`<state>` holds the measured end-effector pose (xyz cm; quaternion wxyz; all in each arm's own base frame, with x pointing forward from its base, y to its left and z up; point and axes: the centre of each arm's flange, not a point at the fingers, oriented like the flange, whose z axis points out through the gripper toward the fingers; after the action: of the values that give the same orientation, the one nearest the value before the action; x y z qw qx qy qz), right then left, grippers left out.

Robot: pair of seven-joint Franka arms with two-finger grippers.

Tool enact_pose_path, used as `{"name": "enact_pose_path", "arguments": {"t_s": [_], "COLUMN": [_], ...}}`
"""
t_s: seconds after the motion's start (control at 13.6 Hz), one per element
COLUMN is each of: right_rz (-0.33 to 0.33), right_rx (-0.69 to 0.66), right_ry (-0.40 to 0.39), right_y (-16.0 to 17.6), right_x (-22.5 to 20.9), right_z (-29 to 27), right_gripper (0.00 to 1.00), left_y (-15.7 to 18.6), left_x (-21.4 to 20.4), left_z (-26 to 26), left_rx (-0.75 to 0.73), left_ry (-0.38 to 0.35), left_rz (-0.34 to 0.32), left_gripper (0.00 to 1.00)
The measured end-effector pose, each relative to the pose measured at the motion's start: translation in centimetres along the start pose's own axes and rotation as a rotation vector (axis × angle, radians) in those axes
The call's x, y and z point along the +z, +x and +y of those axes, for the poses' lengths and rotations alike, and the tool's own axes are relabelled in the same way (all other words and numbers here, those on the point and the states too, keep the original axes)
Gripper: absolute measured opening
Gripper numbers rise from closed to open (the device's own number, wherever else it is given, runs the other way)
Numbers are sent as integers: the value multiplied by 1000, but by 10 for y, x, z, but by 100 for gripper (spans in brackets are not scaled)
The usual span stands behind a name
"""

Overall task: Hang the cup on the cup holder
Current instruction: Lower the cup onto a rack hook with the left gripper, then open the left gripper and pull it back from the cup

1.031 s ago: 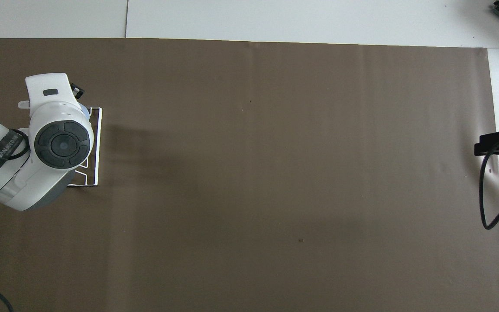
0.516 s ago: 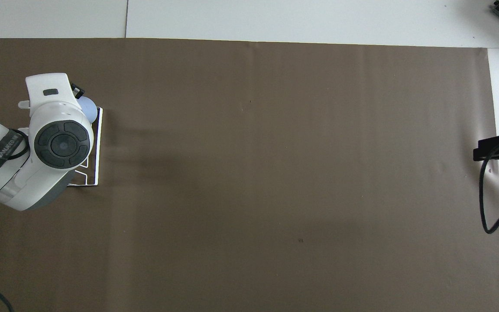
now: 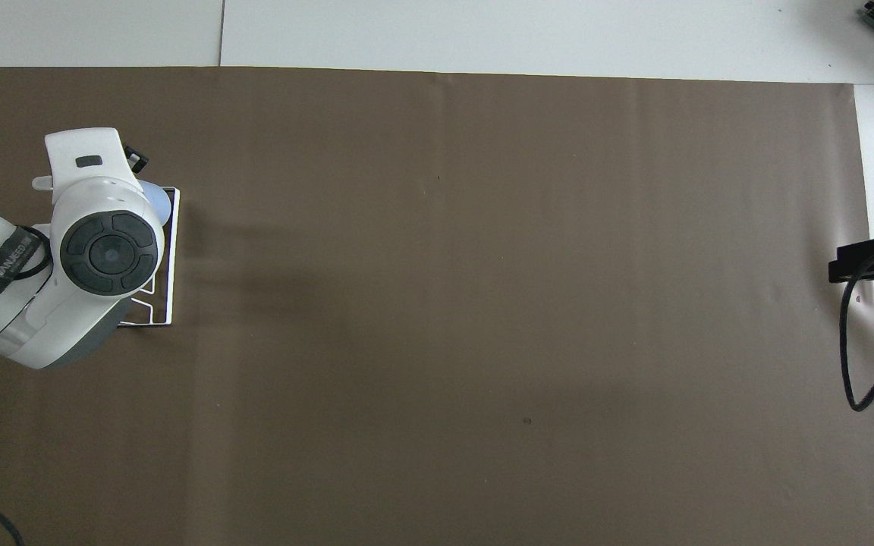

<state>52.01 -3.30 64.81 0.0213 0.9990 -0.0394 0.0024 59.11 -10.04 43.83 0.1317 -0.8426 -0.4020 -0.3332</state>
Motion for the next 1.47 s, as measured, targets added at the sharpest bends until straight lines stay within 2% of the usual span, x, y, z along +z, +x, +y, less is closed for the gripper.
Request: {"name": "enact_pose_path", "arguments": {"t_s": [0.07, 0.15, 0.29, 0.44, 0.74, 0.88, 1.03, 1.33, 1.47], "right_rz": [0, 0, 0, 0, 3, 2, -13, -26, -26], "right_rx": [0, 0, 0, 8, 20, 20, 19, -13, -16], "right_ry": [0, 0, 0, 2, 3, 3, 3, 2, 2], "right_y": [0, 0, 0, 0, 0, 0, -2, -5, -5], "right_x": [0, 0, 0, 0, -1, -1, -1, -3, -3], "right_z": [0, 0, 0, 0, 0, 0, -1, -7, -7], "right_gripper": [100, 100, 100, 100, 100, 100, 100, 100, 100], "left_y": [3, 5, 10, 18, 44, 61, 69, 89, 113], "left_x": [-5, -12, -36, -65, -117, -133, -142, -144, -144], "left_z": [2, 4, 9, 8, -7, -12, -16, -33, -49], "left_rx": [3, 2, -15, -22, 12, 58, 164, 476, 580], "left_ry": [-8, -18, -45, -64, -112, -101, -96, -111, -170], "left_rz": [5, 13, 17, -9, -143, -222, -300, -401, -487], "left_gripper": [97, 100, 100, 100, 100, 100, 100, 100, 100]}}
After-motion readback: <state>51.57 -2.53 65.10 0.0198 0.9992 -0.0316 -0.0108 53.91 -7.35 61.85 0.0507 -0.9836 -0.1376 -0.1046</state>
